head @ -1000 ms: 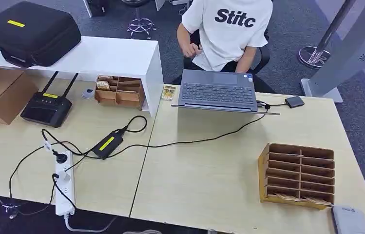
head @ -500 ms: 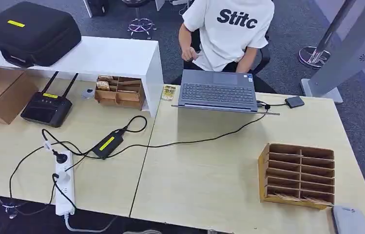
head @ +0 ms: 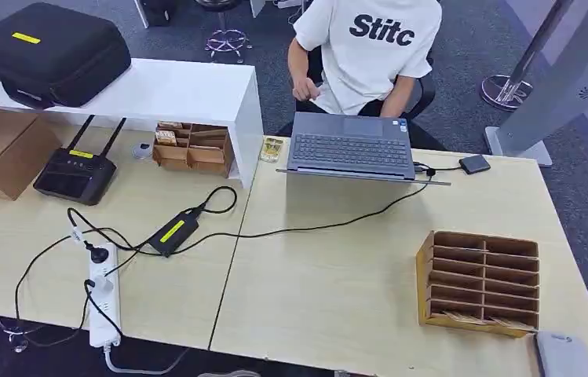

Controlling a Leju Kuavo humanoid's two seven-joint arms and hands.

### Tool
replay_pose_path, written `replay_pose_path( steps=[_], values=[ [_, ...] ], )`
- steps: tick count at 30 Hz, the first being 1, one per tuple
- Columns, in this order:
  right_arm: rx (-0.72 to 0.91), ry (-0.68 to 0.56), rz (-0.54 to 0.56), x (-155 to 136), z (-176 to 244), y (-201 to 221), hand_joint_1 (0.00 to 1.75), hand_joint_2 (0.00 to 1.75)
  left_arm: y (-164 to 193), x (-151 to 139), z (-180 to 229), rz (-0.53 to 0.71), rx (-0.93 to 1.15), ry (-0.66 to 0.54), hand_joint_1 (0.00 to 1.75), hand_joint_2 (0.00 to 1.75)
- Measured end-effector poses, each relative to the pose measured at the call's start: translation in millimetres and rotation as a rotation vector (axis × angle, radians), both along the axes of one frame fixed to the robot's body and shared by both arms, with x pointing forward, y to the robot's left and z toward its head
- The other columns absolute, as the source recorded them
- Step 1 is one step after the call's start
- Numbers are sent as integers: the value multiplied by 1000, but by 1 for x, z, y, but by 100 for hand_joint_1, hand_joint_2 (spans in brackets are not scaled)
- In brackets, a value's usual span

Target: Pass the card to the sensor for recognition and then transmit it.

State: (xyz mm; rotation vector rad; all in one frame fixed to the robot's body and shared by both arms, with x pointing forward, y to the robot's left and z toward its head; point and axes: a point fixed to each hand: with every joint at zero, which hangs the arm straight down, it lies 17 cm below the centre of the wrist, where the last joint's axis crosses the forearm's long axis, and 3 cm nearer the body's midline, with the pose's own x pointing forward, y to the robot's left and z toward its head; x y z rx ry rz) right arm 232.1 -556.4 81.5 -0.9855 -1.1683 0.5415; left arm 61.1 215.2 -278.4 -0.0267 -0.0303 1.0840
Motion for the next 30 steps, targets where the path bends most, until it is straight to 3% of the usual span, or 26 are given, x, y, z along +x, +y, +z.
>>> replay_pose_path(
  steps=[30],
  values=[
    [-185,129,-61,14,-25,-4,175,175,4,0,0,0,3,1,0,175]
  ],
)
